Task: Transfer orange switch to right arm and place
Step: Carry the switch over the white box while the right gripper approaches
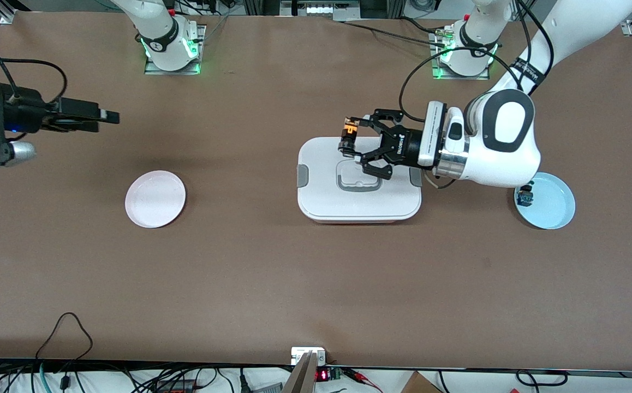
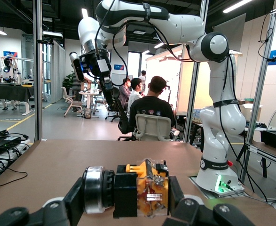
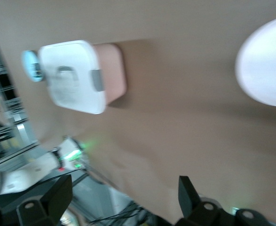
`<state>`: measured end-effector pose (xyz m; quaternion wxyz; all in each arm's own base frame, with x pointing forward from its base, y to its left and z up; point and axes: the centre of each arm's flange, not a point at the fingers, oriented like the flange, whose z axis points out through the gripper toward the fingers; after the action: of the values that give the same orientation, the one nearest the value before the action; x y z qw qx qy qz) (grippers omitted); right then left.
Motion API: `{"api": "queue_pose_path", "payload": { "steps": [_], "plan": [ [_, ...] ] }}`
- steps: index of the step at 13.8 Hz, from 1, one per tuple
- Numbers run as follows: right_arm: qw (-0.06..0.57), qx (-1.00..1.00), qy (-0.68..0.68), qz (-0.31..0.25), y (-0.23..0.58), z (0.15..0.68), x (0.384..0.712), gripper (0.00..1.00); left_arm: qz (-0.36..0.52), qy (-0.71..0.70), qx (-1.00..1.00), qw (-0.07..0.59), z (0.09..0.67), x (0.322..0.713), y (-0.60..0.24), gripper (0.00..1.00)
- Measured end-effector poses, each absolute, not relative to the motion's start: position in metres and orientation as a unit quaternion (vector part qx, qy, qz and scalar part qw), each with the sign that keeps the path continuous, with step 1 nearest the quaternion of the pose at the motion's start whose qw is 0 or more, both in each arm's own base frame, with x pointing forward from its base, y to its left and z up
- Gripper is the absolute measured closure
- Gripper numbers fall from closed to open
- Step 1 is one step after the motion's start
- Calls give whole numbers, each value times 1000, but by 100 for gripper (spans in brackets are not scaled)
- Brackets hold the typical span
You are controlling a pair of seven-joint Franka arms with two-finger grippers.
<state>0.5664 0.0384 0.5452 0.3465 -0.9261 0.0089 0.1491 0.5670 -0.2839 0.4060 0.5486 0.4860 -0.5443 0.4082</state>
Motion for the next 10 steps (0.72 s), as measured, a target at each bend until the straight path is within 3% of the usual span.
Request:
{"api": "queue_pose_path", "payload": {
  "steps": [3,10],
  "plan": [
    [434,-884,6,176,91,533,576,0,409,-540,490,549,404,566,-287,28],
    [564,-802,61,184,175,493,588,0,409,-538,490,550,405,565,-288,28]
  ]
}}
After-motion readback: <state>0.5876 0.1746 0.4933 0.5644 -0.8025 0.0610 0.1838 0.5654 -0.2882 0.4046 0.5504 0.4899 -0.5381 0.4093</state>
